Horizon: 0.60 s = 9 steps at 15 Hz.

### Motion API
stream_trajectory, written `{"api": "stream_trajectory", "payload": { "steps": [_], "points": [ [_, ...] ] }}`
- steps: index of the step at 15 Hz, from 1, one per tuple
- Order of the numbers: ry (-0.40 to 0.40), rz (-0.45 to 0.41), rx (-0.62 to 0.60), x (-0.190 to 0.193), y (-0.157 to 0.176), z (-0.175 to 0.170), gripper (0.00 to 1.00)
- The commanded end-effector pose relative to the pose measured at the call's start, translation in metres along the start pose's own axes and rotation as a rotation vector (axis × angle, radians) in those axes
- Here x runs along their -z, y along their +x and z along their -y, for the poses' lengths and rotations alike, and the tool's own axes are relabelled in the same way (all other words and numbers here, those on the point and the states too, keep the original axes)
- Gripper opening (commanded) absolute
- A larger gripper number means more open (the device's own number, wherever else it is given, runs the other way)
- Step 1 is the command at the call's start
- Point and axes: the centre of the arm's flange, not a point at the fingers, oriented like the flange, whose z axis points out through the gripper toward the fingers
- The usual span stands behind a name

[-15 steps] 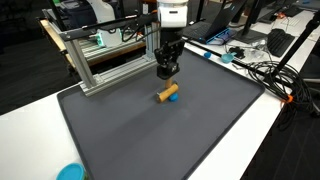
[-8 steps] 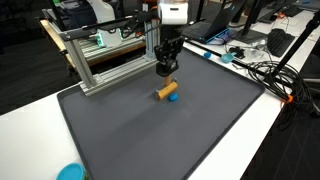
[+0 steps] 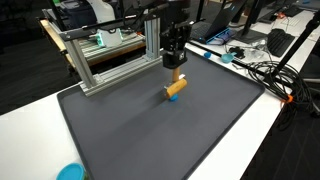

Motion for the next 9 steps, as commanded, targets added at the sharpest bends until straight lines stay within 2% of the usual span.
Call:
{"api": "stream_trajectory", "payload": {
  "steps": [1, 6, 9],
  "points": [
    [-0.007, 0.005, -0.015, -0.010, -0.002, 0.002, 0.21],
    [-0.005, -0.014, -0.021, -0.029, -0.002, 0.001, 0.21],
    [-0.008, 0.025, -0.023, -0.037, -0.002, 0.000, 0.21]
  ]
}}
